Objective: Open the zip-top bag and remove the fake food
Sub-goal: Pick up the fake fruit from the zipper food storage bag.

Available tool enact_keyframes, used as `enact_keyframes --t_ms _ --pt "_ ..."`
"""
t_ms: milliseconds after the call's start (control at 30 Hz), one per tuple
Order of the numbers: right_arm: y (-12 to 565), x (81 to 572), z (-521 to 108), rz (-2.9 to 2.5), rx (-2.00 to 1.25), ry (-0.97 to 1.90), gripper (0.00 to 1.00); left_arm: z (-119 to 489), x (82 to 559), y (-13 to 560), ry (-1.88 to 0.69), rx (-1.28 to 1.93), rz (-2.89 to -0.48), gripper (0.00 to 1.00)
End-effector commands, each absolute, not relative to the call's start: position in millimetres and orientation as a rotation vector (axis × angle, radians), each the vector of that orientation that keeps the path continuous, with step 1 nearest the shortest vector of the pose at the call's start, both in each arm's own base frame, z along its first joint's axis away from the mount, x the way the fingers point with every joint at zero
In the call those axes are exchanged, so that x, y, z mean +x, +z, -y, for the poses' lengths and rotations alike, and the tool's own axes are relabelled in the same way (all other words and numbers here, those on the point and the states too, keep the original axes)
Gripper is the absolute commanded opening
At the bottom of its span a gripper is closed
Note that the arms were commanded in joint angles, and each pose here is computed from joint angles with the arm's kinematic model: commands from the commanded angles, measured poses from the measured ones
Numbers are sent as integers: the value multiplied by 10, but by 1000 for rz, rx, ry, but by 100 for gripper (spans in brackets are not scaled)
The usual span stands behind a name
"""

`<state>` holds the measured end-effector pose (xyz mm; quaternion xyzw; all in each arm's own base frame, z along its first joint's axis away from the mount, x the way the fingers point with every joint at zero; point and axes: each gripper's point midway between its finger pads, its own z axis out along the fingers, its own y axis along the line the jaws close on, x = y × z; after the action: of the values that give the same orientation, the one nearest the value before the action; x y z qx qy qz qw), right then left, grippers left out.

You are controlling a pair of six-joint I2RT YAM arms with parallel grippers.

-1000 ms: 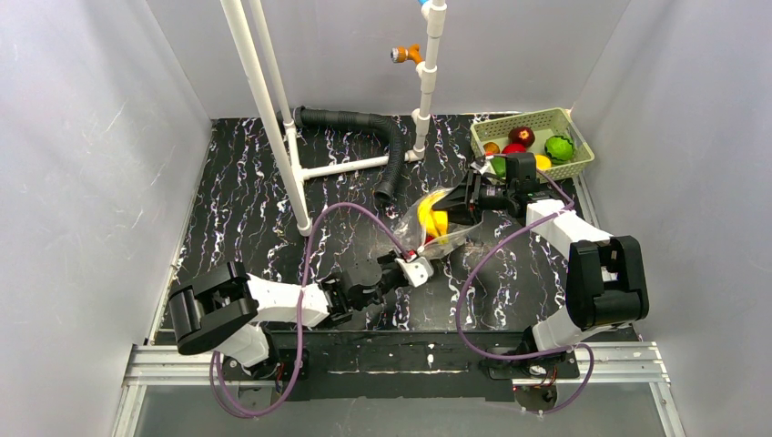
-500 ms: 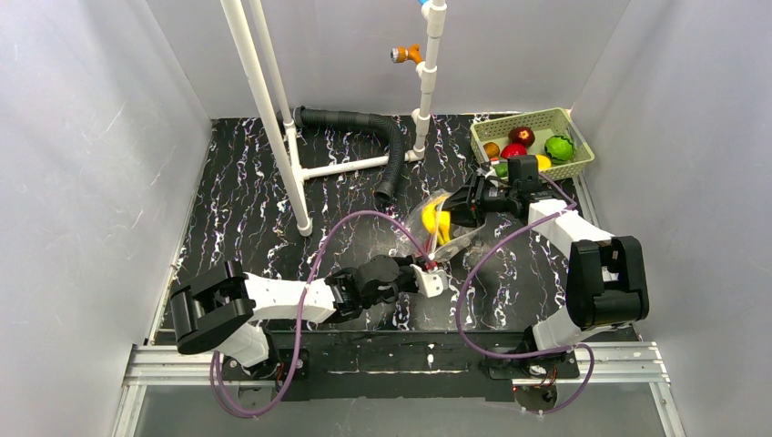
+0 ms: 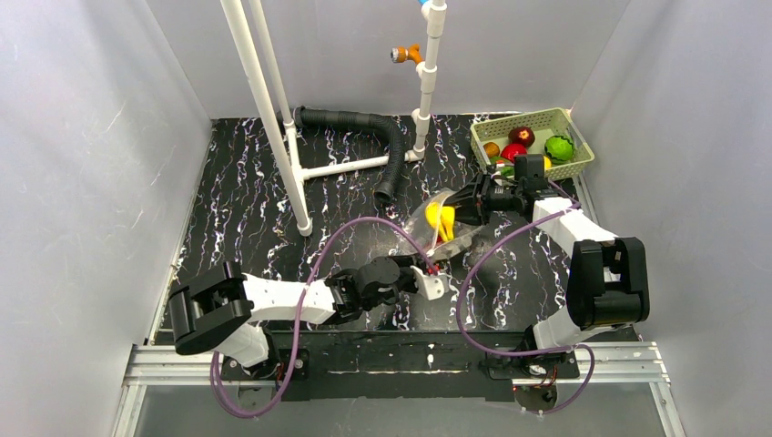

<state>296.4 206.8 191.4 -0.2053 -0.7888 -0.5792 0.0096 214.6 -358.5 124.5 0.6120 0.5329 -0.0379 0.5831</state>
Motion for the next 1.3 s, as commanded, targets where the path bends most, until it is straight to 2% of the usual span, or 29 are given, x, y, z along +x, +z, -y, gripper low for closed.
enact_keyframes --t_ms 0,167,333,533,800,1267 --pt "2392 3146 -1950 2501 -597 -1983 1 3400 1908 875 -98 1589 -1307 0" --pt "2421 3160 -1971 2442 -612 -2026 1 3627 1751 846 -130 1647 -1279 0" --pt "2513 3103 -1971 2469 -540 -2045 1 3462 1939 902 -63 1505 -1326 0" --pt "2462 2974 -1977 2452 -450 -2017 1 3334 2042 1174 -104 1337 -1393 0" --pt "2509 2663 -2070 2380 -157 -2059 1 3287 1989 1258 -174 1271 -1442 0" --pt "2626 2387 -2105 2408 53 -2087 1 2998 2119 1370 -153 1132 -1544 0"
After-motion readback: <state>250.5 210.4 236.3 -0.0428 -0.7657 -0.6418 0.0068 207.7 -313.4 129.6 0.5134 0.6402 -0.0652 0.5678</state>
